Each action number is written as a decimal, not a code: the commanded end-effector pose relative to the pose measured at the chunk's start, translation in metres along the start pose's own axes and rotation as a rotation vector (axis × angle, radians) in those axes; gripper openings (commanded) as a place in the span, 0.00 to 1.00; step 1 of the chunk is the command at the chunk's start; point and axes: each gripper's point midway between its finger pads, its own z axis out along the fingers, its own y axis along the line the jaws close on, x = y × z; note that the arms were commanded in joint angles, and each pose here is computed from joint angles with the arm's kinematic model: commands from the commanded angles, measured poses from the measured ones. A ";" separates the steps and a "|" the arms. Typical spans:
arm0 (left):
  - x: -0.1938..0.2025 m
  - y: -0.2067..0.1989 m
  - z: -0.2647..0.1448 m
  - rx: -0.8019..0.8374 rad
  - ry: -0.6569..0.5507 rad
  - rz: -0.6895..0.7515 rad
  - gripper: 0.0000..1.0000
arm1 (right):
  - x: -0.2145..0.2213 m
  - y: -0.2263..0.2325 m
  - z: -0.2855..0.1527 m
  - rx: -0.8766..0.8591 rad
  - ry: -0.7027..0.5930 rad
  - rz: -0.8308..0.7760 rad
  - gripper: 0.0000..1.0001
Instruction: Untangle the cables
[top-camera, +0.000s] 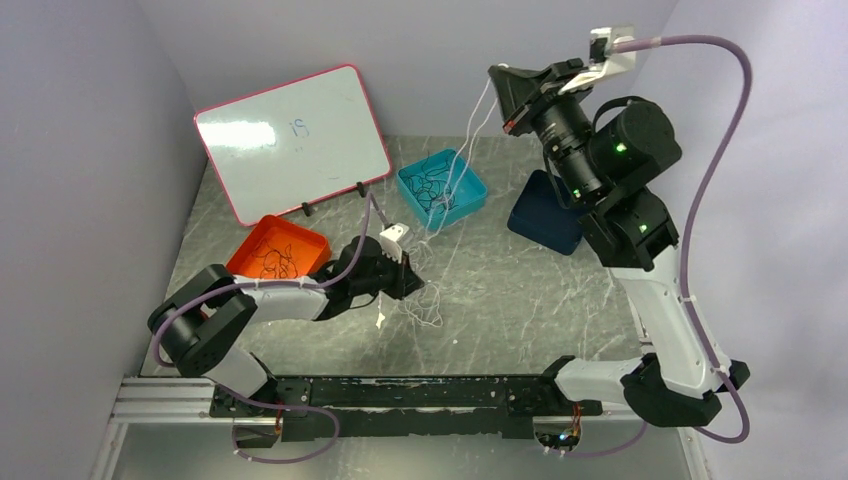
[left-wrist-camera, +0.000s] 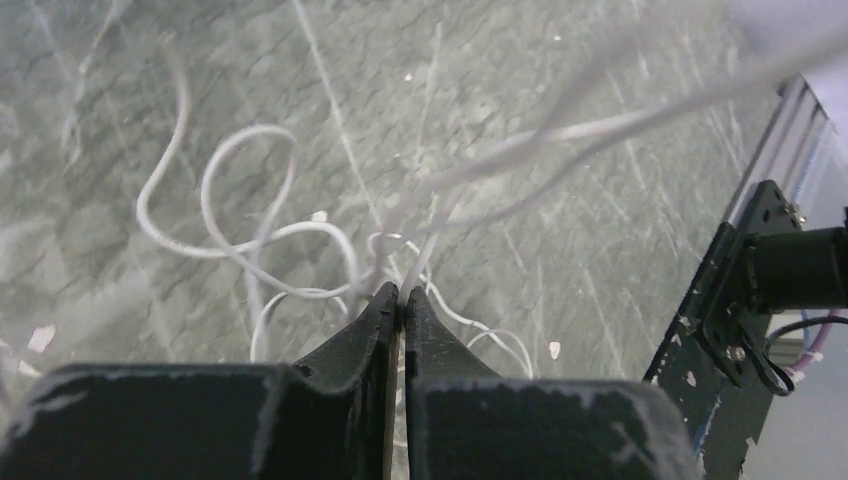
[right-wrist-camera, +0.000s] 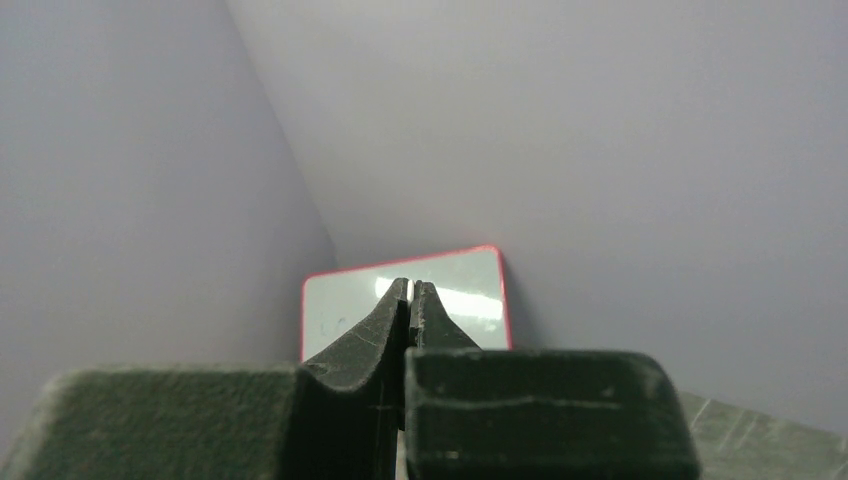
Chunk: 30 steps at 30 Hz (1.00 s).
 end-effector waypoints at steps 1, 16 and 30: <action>0.020 0.025 -0.001 -0.143 0.045 -0.082 0.07 | -0.055 -0.013 -0.008 0.084 -0.145 -0.072 0.00; 0.047 0.053 0.001 -0.288 0.100 -0.192 0.07 | -0.120 -0.040 -0.026 0.260 -0.290 -0.213 0.00; 0.066 0.068 0.002 -0.344 0.133 -0.267 0.07 | -0.207 -0.061 -0.051 0.469 -0.518 -0.362 0.00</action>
